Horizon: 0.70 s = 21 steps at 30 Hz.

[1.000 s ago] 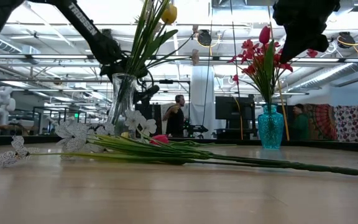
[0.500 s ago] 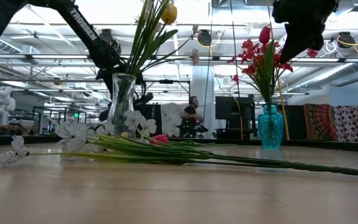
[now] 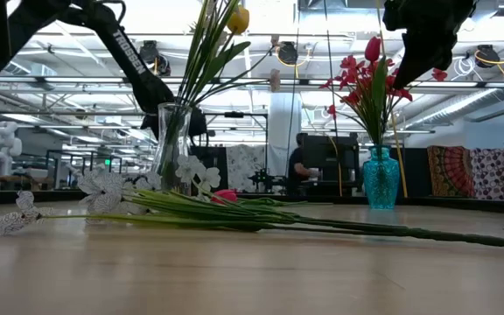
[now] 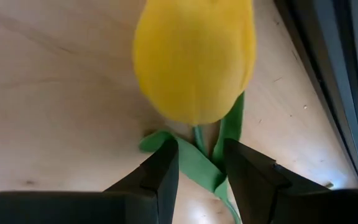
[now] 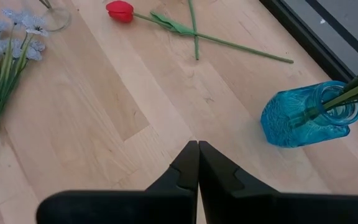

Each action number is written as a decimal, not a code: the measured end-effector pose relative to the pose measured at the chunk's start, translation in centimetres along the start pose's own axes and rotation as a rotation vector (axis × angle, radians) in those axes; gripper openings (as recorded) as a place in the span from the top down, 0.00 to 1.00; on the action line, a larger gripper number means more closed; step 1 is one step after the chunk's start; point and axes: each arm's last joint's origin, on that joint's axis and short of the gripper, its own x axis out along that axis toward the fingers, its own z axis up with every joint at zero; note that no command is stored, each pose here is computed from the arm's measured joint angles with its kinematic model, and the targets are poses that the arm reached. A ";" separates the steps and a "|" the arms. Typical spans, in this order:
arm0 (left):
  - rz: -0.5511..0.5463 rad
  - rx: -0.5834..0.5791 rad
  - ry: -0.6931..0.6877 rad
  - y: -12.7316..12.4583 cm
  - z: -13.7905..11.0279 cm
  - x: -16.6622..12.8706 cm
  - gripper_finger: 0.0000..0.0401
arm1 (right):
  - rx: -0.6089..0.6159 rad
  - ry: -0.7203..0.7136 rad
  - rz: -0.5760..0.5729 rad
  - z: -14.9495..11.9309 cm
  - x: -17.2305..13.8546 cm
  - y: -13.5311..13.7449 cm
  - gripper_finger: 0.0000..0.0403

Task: Sort flowers into vase by color
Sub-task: Put the yellow flower into the transparent flower vase

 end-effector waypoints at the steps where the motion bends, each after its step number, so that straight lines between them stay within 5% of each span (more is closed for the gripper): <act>1: 0.002 0.000 0.010 0.0 0.0 0.2 0.66 | -0.001 0.000 0.000 0.0 0.0 0.0 1.00; 10: 0.060 0.005 0.077 0.8 0.5 1.4 0.69 | -0.020 0.000 0.000 0.0 0.0 0.0 1.00; 17: 0.114 0.082 0.155 1.8 1.0 1.1 0.96 | -0.019 0.000 0.000 0.0 0.0 0.0 1.00; 21: 0.102 0.142 0.179 1.8 1.2 0.7 0.98 | -0.012 0.000 -0.001 0.0 0.0 0.0 1.00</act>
